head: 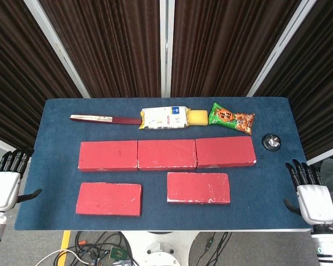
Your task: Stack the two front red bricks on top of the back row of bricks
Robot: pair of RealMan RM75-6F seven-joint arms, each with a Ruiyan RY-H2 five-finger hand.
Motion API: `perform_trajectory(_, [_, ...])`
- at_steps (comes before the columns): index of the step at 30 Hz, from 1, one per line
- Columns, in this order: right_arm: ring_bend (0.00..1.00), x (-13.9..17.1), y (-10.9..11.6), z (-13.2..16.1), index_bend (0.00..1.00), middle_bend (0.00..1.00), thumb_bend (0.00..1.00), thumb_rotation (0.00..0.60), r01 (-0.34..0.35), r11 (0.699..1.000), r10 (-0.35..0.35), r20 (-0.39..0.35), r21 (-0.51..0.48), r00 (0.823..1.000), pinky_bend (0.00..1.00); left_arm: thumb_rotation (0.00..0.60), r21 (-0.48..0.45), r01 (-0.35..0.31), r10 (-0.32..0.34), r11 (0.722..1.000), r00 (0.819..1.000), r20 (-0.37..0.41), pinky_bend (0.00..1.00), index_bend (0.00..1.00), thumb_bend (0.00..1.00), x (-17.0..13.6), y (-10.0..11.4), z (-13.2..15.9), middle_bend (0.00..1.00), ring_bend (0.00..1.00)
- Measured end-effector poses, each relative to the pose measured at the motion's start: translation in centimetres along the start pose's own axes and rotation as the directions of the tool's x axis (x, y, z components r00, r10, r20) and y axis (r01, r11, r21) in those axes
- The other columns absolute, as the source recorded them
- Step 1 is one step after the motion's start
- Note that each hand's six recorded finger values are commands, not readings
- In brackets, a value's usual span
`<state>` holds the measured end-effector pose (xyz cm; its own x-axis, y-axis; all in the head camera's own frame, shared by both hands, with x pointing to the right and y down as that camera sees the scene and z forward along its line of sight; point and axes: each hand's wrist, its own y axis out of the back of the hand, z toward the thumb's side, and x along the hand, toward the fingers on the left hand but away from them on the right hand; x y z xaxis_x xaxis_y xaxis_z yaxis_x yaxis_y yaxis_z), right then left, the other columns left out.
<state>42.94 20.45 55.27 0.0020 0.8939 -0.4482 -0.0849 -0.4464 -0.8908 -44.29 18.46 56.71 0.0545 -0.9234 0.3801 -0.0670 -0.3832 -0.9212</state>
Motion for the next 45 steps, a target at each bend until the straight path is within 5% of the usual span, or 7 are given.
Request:
perform_trajectory(13, [0.0,0.1,-0.5,1.0,0.0,0.0,0.13,0.6,-0.037,0.999,0.036,-0.041,-0.025,0.999,0.0,0.6,0.016,0.004,-0.004,1.0,1.0,0.022,0.02,0.0,0.0,0.1,-0.1,0.5,0.0,0.0])
perform_trajectory(20, [0.0,-0.2,-2.1,3.0,0.0,0.0,0.13,0.6,-0.135,0.991,0.135,-0.089,0.004,0.987,0.0,0.6,0.03,-0.005,0.004,1.0,1.0,0.019,0.02,0.0,0.0,0.1,0.0,0.2,0.0,0.0])
perform_trajectory(30, [0.0,-2.5,-4.6,8.7,0.0,0.0,0.13,0.6,-0.293,0.952,0.305,-0.2,0.088,0.931,0.0,0.6,0.02,0.002,-0.002,1.0,1.0,0.017,0.02,0.0,0.0,0.0,-0.3,0.0,0.0,0.0])
perform_trajectory(45, [0.0,-6.0,-6.7,16.1,0.0,0.0,0.09,0.6,-0.419,0.904,0.423,-0.298,0.082,0.856,0.0,0.6,0.011,0.014,-0.014,1.0,1.0,0.025,0.02,0.0,0.0,0.0,-0.2,-0.2,0.0,0.0])
